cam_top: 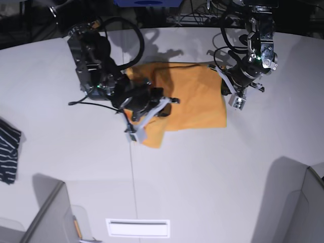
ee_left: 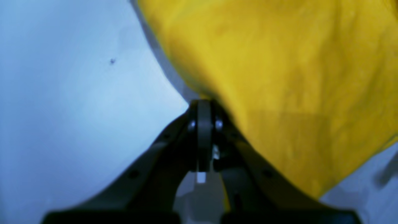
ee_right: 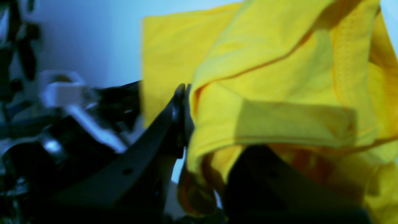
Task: Fold the T-shirt properly
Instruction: 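Grasp the shirt end with the right gripper and fold it over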
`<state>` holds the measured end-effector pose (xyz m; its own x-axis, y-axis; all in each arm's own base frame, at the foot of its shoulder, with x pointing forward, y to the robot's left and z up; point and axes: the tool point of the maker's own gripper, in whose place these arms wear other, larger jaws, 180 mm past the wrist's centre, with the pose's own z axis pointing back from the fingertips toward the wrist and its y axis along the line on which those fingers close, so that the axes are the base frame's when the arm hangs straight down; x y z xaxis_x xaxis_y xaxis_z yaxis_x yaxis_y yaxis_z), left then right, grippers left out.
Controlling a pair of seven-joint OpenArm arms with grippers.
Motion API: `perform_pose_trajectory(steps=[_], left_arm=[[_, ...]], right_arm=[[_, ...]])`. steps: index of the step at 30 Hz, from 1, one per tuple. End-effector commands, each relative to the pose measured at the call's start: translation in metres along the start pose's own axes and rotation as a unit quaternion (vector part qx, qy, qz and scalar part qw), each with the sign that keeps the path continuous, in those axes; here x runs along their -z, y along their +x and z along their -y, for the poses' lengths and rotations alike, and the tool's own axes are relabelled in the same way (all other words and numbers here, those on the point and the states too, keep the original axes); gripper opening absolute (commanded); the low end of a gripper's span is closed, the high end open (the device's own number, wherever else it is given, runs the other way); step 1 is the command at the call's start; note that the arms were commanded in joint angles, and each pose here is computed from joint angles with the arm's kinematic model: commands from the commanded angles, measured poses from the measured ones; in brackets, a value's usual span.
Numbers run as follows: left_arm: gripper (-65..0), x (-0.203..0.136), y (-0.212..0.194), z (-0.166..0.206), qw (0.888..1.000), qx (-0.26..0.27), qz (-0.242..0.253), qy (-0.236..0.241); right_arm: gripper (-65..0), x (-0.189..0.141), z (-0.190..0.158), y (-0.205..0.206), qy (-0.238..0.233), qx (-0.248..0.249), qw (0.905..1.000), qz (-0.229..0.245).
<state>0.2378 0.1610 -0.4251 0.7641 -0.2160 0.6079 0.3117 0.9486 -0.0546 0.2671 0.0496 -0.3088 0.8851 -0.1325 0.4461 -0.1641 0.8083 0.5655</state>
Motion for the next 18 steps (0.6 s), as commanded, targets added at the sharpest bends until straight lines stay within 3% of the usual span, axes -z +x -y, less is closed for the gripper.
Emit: perform_pose_trajectory(steps=[1, 14, 18], left_arm=[[-65.0, -0.004, 0.007, -0.001, 1.000, 0.005, 0.015, 0.000], [-65.0, -0.005, -0.005, 0.001, 1.000, 0.003, 0.002, -0.002], [-65.0, -0.005, -0.005, 0.001, 1.000, 0.003, 0.002, -0.002]], right_arm=[[-65.0, -0.003, -0.017, 0.014, 0.023, -0.010, 0.9995, 0.021], [-65.0, 0.009, -0.058, 0.015, 0.070, 0.010, 0.9972, 0.026], [-65.0, 0.022, -0.064, 0.010, 0.067, -0.012, 0.9973, 0.028]])
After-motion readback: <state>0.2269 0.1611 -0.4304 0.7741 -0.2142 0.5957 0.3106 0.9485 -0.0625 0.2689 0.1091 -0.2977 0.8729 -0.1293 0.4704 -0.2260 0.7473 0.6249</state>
